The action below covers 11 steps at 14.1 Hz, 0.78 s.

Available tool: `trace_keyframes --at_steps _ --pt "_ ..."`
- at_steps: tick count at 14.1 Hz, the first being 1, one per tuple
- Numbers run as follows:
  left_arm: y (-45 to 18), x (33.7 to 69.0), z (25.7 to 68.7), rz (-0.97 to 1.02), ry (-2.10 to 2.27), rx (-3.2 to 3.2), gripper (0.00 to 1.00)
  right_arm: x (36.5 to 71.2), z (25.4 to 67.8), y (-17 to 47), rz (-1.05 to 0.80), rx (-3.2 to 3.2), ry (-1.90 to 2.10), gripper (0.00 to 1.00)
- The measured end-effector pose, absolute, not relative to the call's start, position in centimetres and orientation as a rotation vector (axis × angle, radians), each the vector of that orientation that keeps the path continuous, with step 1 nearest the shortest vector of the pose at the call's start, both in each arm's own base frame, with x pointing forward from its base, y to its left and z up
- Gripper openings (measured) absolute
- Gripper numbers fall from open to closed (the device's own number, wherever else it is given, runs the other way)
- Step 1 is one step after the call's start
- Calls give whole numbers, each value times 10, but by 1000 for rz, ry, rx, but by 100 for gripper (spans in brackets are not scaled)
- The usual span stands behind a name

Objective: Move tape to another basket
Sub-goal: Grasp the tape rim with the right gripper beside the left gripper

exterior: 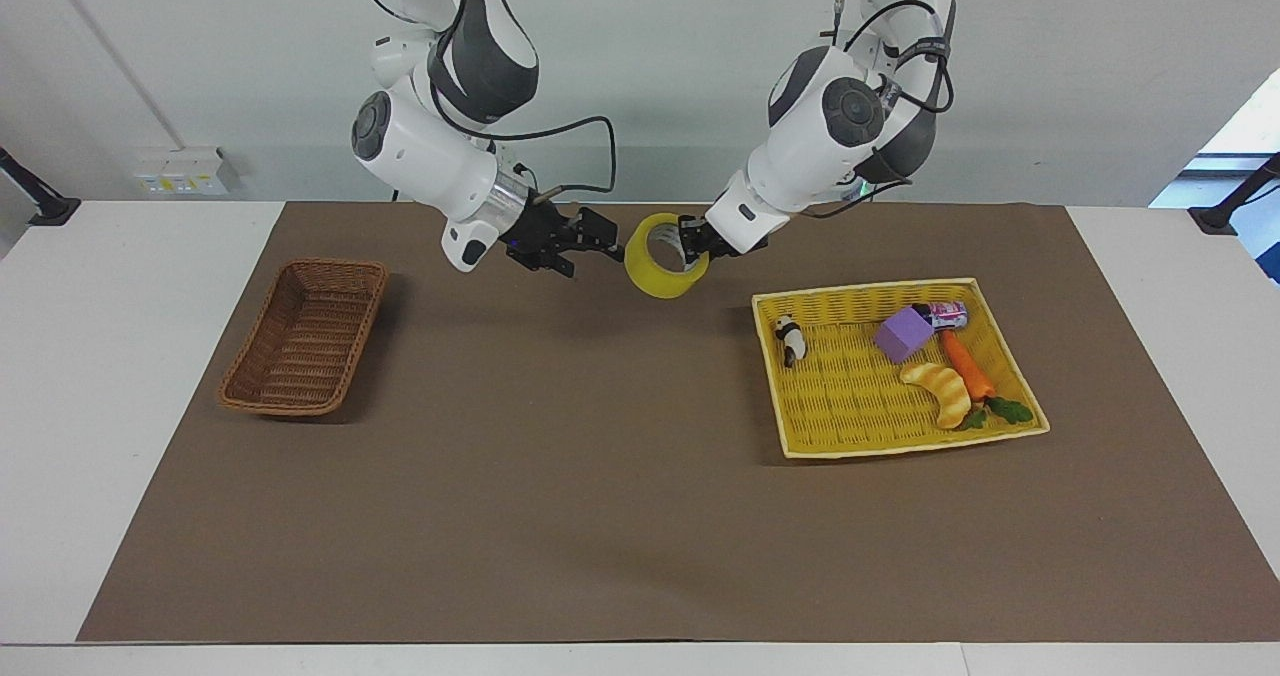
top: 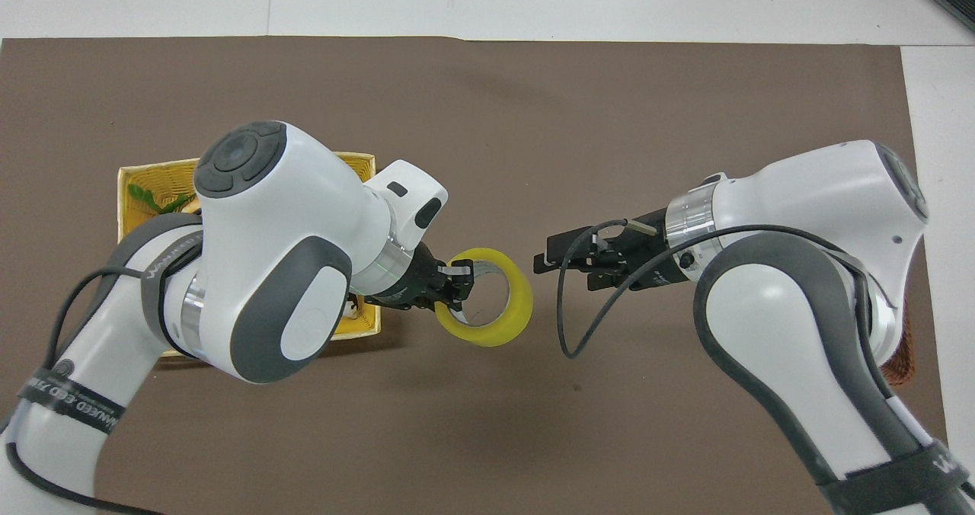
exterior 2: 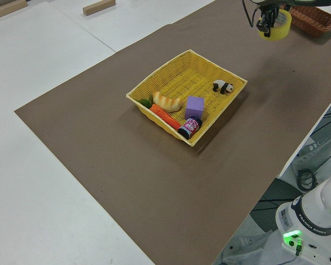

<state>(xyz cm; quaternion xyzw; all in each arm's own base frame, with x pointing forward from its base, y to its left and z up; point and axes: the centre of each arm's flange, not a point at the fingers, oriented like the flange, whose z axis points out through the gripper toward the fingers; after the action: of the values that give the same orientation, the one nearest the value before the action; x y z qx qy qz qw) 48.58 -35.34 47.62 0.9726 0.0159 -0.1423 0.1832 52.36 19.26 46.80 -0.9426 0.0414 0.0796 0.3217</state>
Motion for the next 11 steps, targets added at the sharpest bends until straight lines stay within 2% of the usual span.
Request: trace_keyframes --at_steps 6,11 --pt "-407 462 467 -347 -5 2676 22 508 463 185 194 -2480 35 100" --pt "-418 459 464 -316 43 2611 22 503 456 175 184 -2482 -10 100"
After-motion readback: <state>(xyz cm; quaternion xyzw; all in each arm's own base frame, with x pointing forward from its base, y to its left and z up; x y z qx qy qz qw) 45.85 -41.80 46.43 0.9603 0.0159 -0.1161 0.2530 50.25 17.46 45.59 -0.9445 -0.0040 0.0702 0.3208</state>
